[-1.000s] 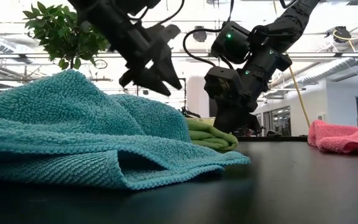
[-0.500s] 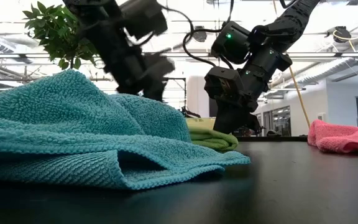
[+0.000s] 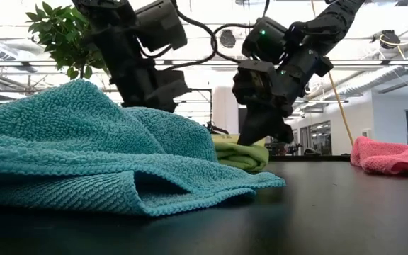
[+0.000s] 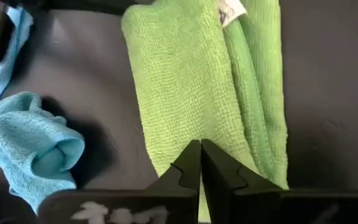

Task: Fold microfiber towels
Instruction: Fold the green microfiber cloth

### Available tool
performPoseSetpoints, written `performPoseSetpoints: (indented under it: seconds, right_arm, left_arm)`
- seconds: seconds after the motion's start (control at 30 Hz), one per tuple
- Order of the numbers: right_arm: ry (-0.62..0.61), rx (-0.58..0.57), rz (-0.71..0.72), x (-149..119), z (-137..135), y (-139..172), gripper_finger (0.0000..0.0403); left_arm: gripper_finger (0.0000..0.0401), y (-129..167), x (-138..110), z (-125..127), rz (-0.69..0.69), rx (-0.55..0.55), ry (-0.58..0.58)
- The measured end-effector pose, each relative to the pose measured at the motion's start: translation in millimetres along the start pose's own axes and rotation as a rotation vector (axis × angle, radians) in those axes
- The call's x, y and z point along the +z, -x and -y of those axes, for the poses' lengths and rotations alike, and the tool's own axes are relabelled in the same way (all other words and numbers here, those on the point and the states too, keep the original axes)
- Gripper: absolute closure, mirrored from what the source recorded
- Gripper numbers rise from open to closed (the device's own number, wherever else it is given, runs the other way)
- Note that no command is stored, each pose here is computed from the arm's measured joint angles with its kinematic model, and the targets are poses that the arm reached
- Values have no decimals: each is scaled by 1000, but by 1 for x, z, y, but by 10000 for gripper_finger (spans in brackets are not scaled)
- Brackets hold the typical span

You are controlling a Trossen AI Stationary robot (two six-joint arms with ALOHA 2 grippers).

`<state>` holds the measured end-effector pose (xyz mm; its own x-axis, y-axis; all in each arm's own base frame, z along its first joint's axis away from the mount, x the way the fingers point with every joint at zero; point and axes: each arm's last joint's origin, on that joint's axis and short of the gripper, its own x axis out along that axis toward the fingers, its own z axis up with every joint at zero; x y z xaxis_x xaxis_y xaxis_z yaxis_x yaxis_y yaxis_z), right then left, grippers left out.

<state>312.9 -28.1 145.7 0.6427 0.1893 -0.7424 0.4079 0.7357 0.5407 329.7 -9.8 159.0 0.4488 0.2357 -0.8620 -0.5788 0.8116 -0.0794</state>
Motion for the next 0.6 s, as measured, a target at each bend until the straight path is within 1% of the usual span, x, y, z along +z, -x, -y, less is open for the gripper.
performPoseSetpoints:
  seconds: [0.17, 0.23, 0.3, 0.37, 0.43, 0.6]
  right_arm:
    - [2, -10, -3, 0, 2, 0, 392]
    - [6, -12, -5, 0, 2, 0, 392]
    - [6, -15, -8, 0, 2, 0, 392]
    - [7, -22, -14, -1, 3, 0, 392]
    - [6, -28, -16, -1, 3, 0, 392]
    - [6, -43, -7, -1, 4, 0, 392]
  left_arm:
    - [220, 31, 10, -4, 78, -33, 28]
    - [220, 41, 17, -3, 151, -54, 46]
    - [220, 46, 22, -4, 201, -63, 35]
    - [220, 46, 28, -1, 252, -93, 29]
    - [220, 40, 29, 0, 252, -97, 20]
    - [220, 18, 22, 4, 183, -101, 19]
